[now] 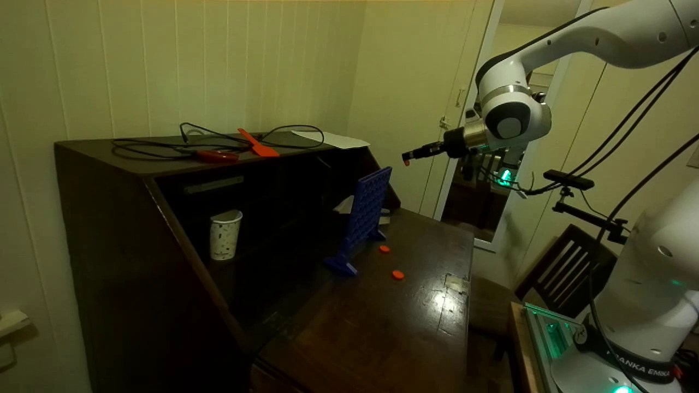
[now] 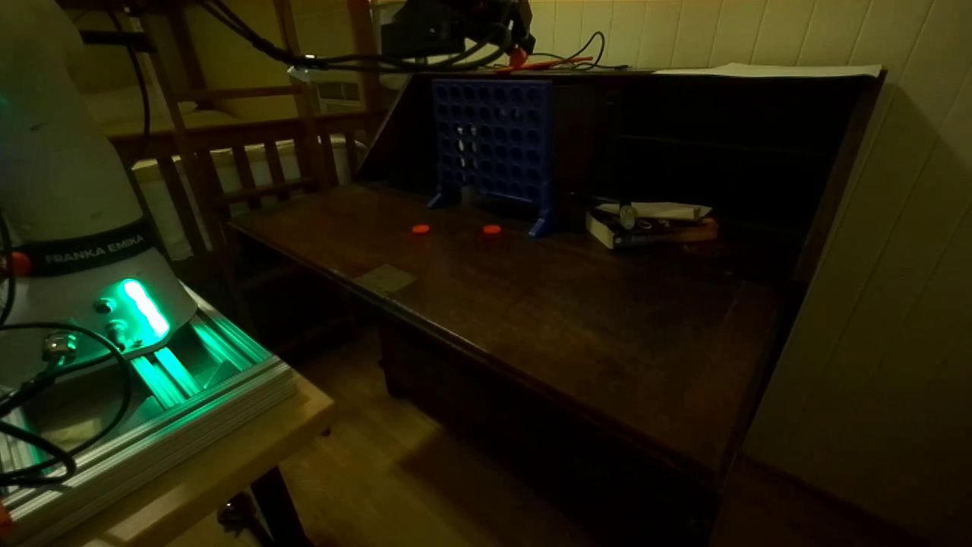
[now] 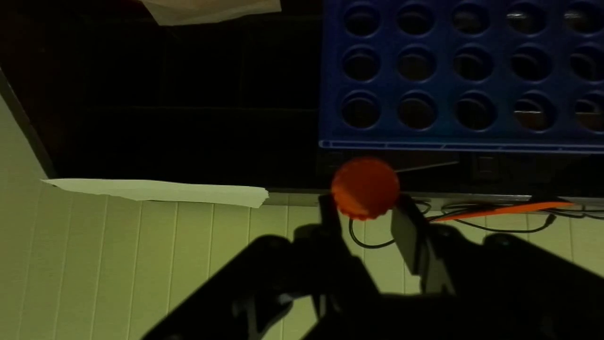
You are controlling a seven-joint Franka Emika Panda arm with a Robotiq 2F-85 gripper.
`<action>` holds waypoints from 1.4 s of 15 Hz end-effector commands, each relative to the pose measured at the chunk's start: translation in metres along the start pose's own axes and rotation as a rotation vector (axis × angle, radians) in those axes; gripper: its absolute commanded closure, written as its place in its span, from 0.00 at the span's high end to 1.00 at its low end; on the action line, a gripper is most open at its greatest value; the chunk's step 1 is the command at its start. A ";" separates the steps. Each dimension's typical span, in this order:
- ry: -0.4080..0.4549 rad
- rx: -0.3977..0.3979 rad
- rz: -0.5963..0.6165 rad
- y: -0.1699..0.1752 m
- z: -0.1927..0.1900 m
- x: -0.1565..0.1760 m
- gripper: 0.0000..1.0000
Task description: Put two orange rings in the rack
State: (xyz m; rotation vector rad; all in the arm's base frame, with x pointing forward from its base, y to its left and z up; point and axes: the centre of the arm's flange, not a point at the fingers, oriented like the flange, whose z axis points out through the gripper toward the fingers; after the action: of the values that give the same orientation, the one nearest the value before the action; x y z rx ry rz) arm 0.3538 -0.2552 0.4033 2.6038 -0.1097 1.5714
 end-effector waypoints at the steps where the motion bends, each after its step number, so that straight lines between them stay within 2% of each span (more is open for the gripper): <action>1: -0.001 0.000 0.000 0.000 0.000 0.000 0.34; 2: 0.000 0.000 0.000 0.000 0.000 0.000 0.09; 3: 0.034 -0.022 -0.009 -0.001 0.005 -0.001 0.09; 10: 0.107 -0.009 -0.005 0.001 0.017 -0.001 0.09; 21: 0.169 0.022 -0.015 0.008 0.041 -0.011 0.09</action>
State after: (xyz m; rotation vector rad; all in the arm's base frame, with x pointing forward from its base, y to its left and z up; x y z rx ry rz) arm 0.3726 -0.2618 0.3837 2.5095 -0.0554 1.7586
